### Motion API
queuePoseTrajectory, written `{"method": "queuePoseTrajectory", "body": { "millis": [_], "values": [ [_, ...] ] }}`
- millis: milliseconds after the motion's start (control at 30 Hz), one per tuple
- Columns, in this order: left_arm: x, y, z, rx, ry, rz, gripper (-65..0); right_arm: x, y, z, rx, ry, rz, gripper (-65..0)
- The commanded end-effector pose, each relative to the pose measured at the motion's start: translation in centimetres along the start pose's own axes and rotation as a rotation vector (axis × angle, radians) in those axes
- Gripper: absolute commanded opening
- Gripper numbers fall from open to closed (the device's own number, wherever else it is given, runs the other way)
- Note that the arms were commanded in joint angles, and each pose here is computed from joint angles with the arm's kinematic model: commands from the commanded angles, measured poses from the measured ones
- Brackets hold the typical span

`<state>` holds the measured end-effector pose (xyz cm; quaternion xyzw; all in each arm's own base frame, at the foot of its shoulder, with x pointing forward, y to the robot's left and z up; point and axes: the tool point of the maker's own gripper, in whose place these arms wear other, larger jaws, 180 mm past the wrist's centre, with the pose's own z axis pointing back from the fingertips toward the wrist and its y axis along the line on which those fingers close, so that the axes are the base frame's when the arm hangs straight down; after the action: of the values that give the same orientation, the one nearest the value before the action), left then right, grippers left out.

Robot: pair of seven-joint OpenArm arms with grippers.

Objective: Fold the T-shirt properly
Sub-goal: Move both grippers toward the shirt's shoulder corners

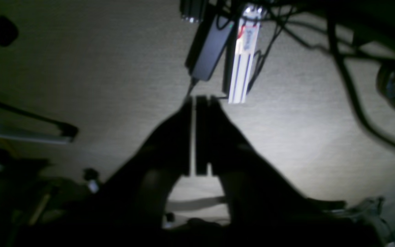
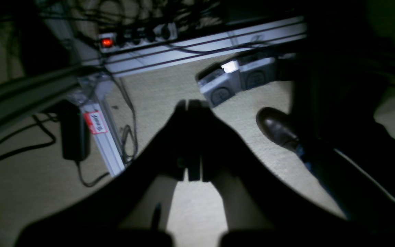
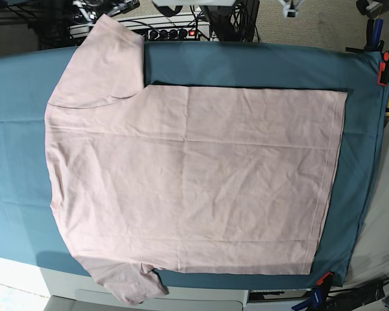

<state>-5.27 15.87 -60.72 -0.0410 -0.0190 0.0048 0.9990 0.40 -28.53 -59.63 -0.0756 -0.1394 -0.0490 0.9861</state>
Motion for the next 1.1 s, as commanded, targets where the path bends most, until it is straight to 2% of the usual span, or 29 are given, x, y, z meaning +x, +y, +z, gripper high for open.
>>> {"method": "queuePoseTrajectory", "body": {
  "millis": [0,133,233,400,533,600,667,767,867,967,1067],
  "values": [
    [-1.2,0.8,1.1,0.009,0.012,-0.020,-65.0,0.1,-1.0,1.1,0.007,-0.025,0.010,-65.0],
    [-3.1,1.8,5.8,0.013,0.042,-0.114,-65.0,0.5,-2.3,6.0,0.029,-0.099,0.047,-65.0],
    [-4.0,2.5,10.2,0.011,0.045,-0.216,-65.0,2.2,-3.0,10.3,0.026,-0.168,0.093,-65.0],
    [-2.9,3.0,17.6,0.014,-0.003,-0.352,-65.0,7.8,-5.3,17.5,-0.008,-0.275,0.041,-65.0],
    [2.6,1.8,23.0,-0.012,-0.160,-0.449,-65.0,14.3,-7.7,23.6,-0.047,-0.445,0.029,-65.0],
    [6.0,1.0,25.4,-0.035,-0.259,-0.452,-65.0,17.2,-9.2,26.4,-0.086,-0.549,0.008,-65.0],
    [8.8,0.9,27.5,-0.043,-0.348,-0.420,-65.0,19.3,-10.3,28.3,-0.109,-0.611,-0.016,-65.0],
    [13.2,1.6,29.1,-0.069,-0.487,-0.343,-65.0,21.3,-12.1,29.7,-0.160,-0.711,-0.088,-65.0],
    [16.0,1.1,29.9,-0.103,-0.575,-0.333,-65.0,21.9,-13.8,29.4,-0.192,-0.801,-0.279,-65.0],
    [17.1,0.3,30.3,-0.130,-0.618,-0.355,-65.0,21.7,-14.3,26.5,-0.116,-0.829,-0.494,-65.0],
    [17.5,0.2,30.4,-0.129,-0.634,-0.362,-65.0,21.2,-13.9,23.1,0.004,-0.790,-0.663,-65.0]
  ]
}}
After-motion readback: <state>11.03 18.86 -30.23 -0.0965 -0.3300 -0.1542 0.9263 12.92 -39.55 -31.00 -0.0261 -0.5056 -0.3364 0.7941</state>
